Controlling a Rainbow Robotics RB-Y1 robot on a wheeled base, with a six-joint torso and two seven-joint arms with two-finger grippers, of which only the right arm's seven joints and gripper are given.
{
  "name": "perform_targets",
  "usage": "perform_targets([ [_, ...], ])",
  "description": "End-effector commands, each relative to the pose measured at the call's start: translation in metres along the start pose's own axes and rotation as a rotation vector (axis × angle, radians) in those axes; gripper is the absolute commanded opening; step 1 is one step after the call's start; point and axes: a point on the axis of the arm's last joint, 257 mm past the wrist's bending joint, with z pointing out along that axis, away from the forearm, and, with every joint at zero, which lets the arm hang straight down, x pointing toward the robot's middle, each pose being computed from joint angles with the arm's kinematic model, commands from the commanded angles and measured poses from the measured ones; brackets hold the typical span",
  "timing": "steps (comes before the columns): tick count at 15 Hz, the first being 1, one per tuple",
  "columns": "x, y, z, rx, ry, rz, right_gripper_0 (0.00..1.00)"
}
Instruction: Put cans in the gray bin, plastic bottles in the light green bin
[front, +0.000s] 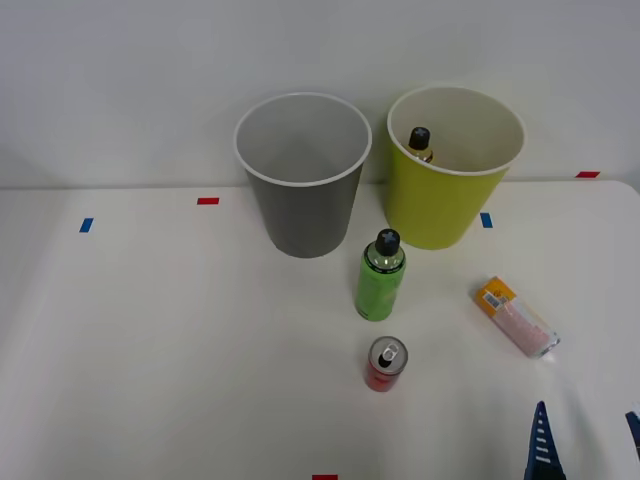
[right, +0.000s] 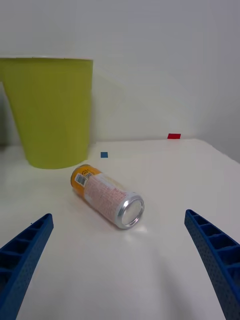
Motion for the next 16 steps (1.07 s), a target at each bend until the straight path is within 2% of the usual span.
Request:
perform_targets([
  [1, 0.019, 0.01, -0.009, -0.058, 0.009, 0.041, 0.9],
  [5, 0.023, 0.036, -0.013, -0.121, 0.008, 0.008, 0.9],
  [10, 0.027, 0.047, -0.019, -0.207, 0.022, -0.088, 0.9],
  [13, 0.031, 0.057, -0.017, -0.228, 0.023, -0.145, 0.9],
  [16, 0.027, 0.062, -0.008, -0.234, 0.0, -0.143, 0.9],
])
